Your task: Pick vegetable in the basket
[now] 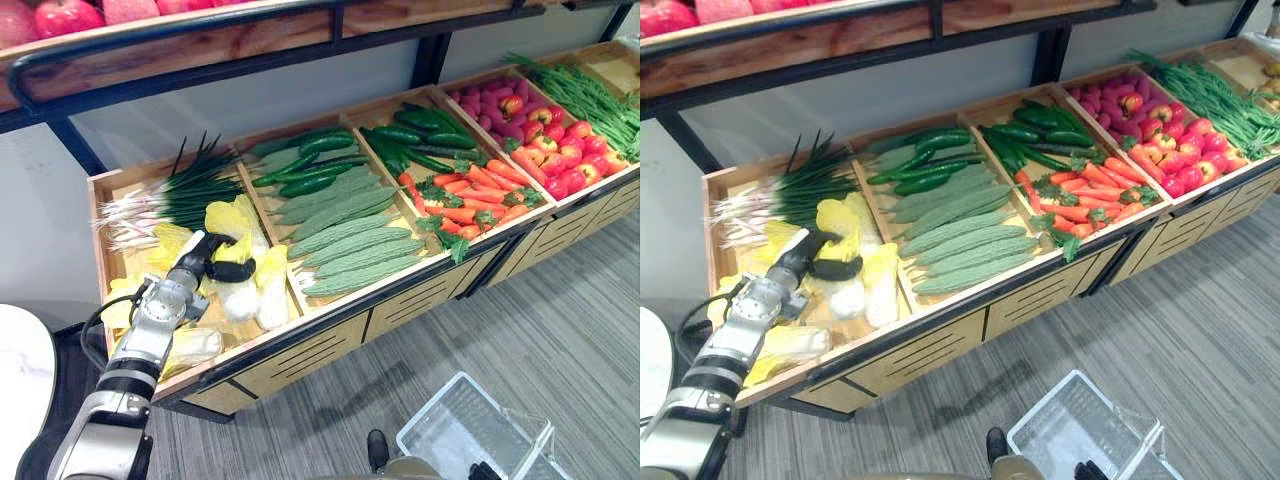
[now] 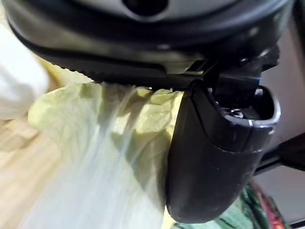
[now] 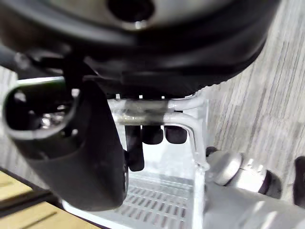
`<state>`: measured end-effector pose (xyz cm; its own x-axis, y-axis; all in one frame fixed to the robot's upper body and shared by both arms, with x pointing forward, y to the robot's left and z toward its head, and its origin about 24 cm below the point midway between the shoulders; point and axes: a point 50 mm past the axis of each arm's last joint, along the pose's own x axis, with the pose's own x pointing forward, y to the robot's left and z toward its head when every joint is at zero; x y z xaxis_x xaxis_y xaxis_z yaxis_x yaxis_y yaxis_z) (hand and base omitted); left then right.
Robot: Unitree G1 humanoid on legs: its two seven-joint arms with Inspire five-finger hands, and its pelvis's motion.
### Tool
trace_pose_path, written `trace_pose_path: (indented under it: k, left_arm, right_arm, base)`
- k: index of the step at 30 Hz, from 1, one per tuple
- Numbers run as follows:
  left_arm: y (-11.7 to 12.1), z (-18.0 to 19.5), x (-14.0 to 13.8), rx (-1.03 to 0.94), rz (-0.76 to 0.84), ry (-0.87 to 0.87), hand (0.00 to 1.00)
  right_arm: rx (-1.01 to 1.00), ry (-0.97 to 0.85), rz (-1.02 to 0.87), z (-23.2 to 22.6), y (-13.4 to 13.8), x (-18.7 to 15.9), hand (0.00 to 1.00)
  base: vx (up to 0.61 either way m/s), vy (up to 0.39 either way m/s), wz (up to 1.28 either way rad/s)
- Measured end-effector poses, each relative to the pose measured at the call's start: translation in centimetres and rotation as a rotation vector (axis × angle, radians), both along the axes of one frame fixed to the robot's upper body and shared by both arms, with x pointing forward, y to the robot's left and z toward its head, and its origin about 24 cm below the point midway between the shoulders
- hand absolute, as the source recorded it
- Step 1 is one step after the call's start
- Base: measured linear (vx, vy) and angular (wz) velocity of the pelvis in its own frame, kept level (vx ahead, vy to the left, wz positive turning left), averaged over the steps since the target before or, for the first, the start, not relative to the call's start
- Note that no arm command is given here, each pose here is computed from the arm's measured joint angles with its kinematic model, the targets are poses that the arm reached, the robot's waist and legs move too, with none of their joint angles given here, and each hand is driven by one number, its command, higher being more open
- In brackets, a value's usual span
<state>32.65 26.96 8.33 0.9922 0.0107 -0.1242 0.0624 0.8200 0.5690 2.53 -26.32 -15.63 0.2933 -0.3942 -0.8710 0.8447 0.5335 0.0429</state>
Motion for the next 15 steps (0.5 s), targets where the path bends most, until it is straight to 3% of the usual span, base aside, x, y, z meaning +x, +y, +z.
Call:
trace_pose_path:
  k: [6,15]
  left_arm:
    - [-2.1,3.8,0.6,-0.013,-0.079,-0.162,0.0]
    - [-4.9,7.1,0.4,-0.034,-0.171,-0.322,0.0]
  right_arm:
    - [-0.139,-0.058,-0.223,2.3,-4.2,-1.8,0.0]
    - [-0.6,-0.413,-0.136,13.1,-11.0,5.3,0.0]
  base:
    - [-0.01,0.0,-0.08]
    - [-0.04,0.013,-0.25]
